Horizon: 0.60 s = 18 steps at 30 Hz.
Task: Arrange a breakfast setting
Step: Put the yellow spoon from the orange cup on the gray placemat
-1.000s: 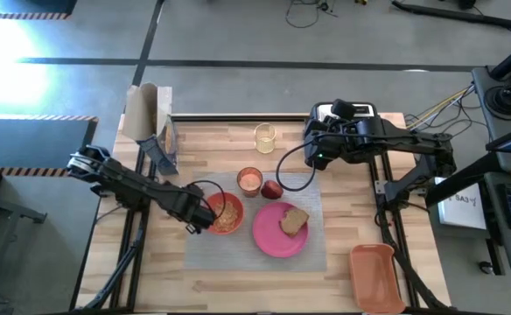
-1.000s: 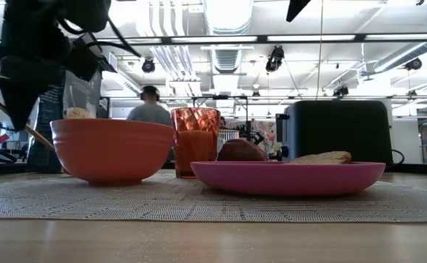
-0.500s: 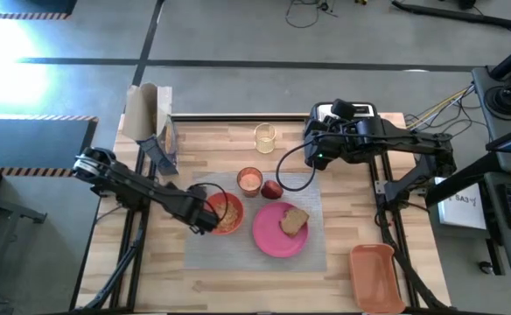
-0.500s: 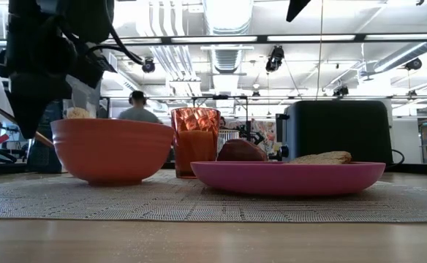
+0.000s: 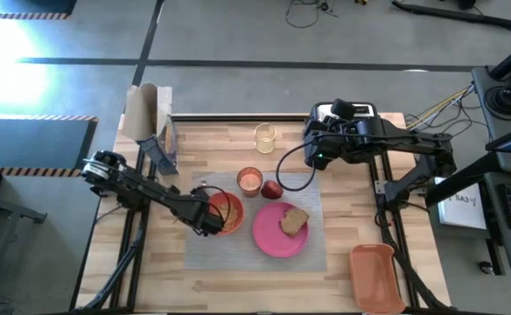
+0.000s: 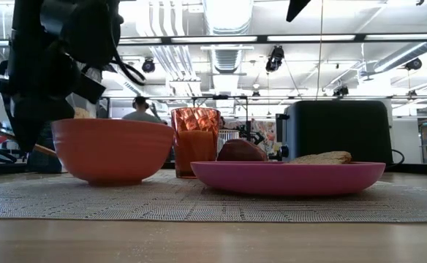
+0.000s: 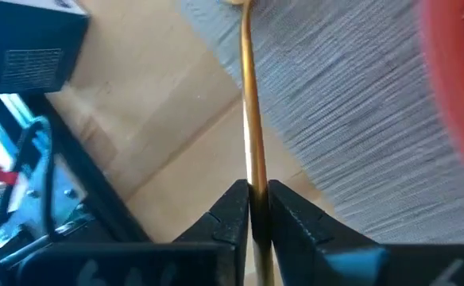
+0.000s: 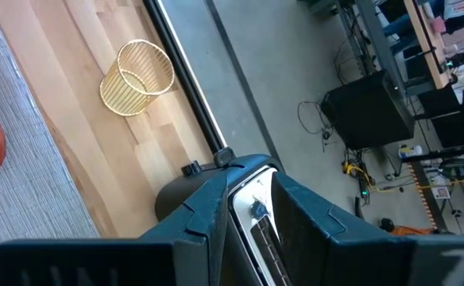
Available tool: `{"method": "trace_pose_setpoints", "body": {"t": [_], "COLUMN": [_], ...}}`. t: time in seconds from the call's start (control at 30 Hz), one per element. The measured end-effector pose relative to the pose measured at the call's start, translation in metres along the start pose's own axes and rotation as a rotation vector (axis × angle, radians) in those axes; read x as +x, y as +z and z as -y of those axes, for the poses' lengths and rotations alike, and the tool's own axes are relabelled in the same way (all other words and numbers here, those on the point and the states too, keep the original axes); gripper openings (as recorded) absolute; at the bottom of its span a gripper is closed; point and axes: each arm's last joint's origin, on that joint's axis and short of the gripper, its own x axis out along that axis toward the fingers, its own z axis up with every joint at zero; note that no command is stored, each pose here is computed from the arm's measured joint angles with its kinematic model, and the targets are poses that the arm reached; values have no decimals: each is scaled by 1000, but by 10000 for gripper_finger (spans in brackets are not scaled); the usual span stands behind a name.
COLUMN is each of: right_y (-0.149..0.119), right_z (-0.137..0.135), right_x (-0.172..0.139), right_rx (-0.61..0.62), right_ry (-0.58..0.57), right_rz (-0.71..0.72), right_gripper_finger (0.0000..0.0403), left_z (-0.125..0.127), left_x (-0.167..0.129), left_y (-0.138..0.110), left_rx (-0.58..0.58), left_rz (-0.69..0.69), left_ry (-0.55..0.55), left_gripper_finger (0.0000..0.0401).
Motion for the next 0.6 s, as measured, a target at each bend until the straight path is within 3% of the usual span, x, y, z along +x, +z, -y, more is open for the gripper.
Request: {"method": "trace_pose_setpoints", "body": {"t": [0.4,0.6], "right_y": [0,0], "right_z": [0,0], "right_x": [0,0], "right_rx": [0,0], "right_ry": [0,0], "right_rz": [0,0], "right_gripper_finger": [91,91], "left_z": [10,4], "left_x": [0,0], "left_y": [1,-1], "left_rx": [17,32], "left_rz": [-8,-31], "left_ry": [-98,-37], "left_gripper_finger": [78,80]}}
